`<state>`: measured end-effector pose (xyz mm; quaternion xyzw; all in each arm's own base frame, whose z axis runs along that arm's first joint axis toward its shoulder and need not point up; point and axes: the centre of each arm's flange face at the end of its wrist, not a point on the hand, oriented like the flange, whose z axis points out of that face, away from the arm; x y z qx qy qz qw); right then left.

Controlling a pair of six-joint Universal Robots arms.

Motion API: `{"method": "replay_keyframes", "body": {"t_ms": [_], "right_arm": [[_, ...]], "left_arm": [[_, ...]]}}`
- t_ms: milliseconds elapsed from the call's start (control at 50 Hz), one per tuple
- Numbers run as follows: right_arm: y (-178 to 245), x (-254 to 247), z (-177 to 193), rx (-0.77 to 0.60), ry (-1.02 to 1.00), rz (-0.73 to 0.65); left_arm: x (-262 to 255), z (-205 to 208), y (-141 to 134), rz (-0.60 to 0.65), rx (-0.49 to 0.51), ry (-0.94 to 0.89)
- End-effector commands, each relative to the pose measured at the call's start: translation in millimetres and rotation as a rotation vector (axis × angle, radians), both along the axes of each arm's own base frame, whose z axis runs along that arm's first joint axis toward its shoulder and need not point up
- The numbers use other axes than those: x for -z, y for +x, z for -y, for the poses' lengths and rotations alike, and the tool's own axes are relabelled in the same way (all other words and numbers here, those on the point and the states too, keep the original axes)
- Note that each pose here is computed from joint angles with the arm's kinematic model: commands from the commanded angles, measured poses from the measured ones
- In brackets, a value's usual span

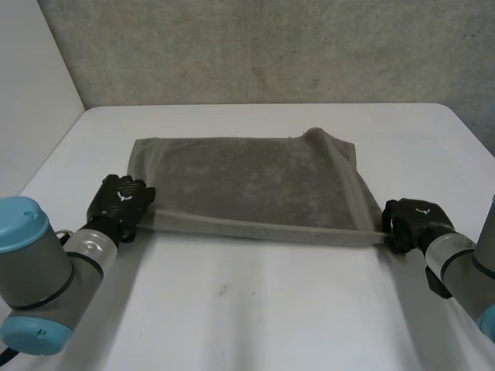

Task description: Fold the towel.

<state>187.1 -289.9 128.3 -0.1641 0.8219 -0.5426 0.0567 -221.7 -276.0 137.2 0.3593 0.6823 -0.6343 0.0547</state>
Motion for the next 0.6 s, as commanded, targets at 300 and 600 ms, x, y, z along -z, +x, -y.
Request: {"method": "replay_keyframes", "body": {"t_ms": [300,600], "right_arm": [[-3.0,-3.1,-1.2,-0.098,-0.191,-0.293],[-2.8,-8.7,-0.8,-0.100,-0.211,-0.300]], "left_arm": [[21.4,33.4,26.8,-0.005,-0.059,0.058],[18.8,23.7,28.9,0.001,-0.060,0.100]]}}
